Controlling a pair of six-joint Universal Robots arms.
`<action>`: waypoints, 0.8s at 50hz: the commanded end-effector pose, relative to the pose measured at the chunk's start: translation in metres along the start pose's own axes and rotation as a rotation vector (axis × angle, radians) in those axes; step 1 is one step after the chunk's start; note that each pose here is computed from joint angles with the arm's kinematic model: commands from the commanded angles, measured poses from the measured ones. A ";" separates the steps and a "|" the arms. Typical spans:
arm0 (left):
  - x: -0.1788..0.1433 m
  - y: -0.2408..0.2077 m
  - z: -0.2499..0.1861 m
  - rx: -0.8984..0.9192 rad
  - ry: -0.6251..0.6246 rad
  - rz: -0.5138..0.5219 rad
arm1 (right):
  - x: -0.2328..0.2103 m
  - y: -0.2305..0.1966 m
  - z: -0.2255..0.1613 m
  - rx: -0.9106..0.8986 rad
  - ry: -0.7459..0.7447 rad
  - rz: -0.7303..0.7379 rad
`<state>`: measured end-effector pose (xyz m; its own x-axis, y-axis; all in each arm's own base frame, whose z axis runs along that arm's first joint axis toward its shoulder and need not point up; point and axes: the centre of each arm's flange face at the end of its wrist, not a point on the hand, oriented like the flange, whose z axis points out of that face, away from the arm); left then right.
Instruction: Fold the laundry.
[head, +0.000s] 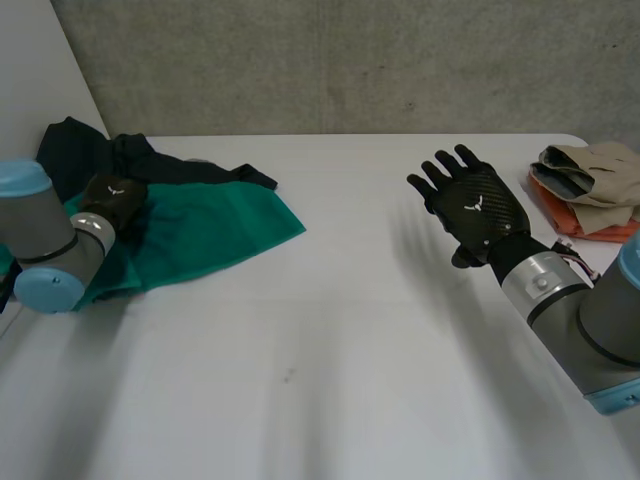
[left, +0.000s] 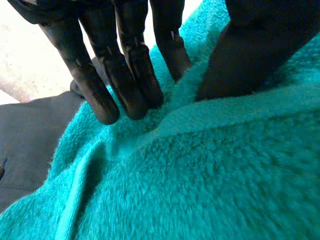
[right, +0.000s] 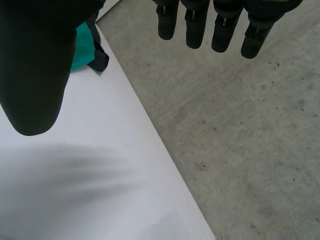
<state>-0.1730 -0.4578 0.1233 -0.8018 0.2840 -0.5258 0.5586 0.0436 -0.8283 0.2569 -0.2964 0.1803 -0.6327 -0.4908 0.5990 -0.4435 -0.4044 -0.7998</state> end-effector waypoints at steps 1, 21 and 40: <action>-0.007 -0.038 -0.007 0.097 -0.032 0.006 | 0.009 0.012 -0.004 -0.037 0.024 0.009; 0.007 -0.267 -0.152 0.653 0.181 -0.473 | 0.030 0.014 -0.007 -0.067 0.111 0.006; 0.210 -0.202 -0.149 0.449 0.622 -0.570 | 0.074 0.022 -0.009 -0.150 0.342 0.020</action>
<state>-0.3995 -0.2678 0.2814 -0.6411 0.7674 0.0047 -0.1814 -0.1456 -0.9726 0.2000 -0.3298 0.2045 -0.7887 -0.2250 0.5721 -0.5105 -0.2787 -0.8134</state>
